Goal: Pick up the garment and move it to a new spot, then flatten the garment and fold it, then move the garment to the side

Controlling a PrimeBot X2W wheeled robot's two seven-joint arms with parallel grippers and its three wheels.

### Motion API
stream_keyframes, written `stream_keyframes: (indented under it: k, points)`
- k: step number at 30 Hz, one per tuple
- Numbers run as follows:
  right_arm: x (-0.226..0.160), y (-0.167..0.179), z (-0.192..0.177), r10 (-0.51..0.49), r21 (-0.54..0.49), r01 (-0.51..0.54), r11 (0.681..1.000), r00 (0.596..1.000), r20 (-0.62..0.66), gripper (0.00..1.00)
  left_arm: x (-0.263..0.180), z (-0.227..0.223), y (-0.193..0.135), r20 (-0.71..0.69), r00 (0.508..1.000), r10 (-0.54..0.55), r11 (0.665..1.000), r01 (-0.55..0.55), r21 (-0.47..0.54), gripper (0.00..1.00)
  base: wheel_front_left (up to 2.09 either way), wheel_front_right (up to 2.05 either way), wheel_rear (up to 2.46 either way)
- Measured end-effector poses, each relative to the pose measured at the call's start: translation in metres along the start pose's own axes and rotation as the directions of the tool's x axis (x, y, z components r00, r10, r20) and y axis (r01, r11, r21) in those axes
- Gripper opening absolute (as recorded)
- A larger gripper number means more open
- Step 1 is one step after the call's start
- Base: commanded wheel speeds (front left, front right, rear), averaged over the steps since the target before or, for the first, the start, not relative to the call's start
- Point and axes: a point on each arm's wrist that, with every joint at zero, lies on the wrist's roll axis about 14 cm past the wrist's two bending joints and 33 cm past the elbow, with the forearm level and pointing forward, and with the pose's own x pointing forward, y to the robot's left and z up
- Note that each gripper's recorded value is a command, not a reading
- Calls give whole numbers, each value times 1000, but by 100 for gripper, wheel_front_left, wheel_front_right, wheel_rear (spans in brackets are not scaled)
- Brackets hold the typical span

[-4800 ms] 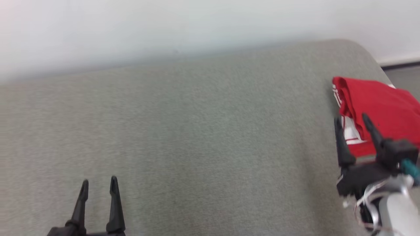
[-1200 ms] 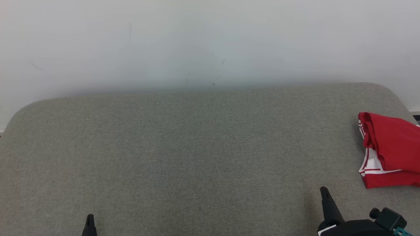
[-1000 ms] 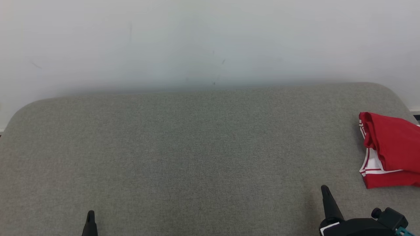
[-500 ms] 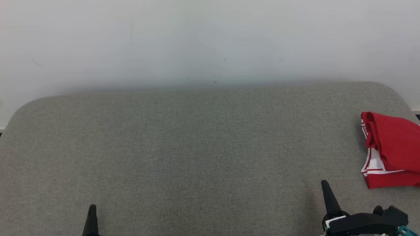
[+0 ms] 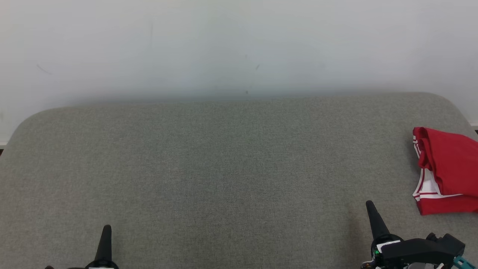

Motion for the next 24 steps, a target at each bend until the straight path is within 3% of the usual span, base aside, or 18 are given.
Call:
stream_keyframes:
  k: [24]
  points:
    - [9,9,1,33,204,-31,978,999,-5,0,8,3,-13,-10,999,-51,982,48,-185,0,0,0,0]
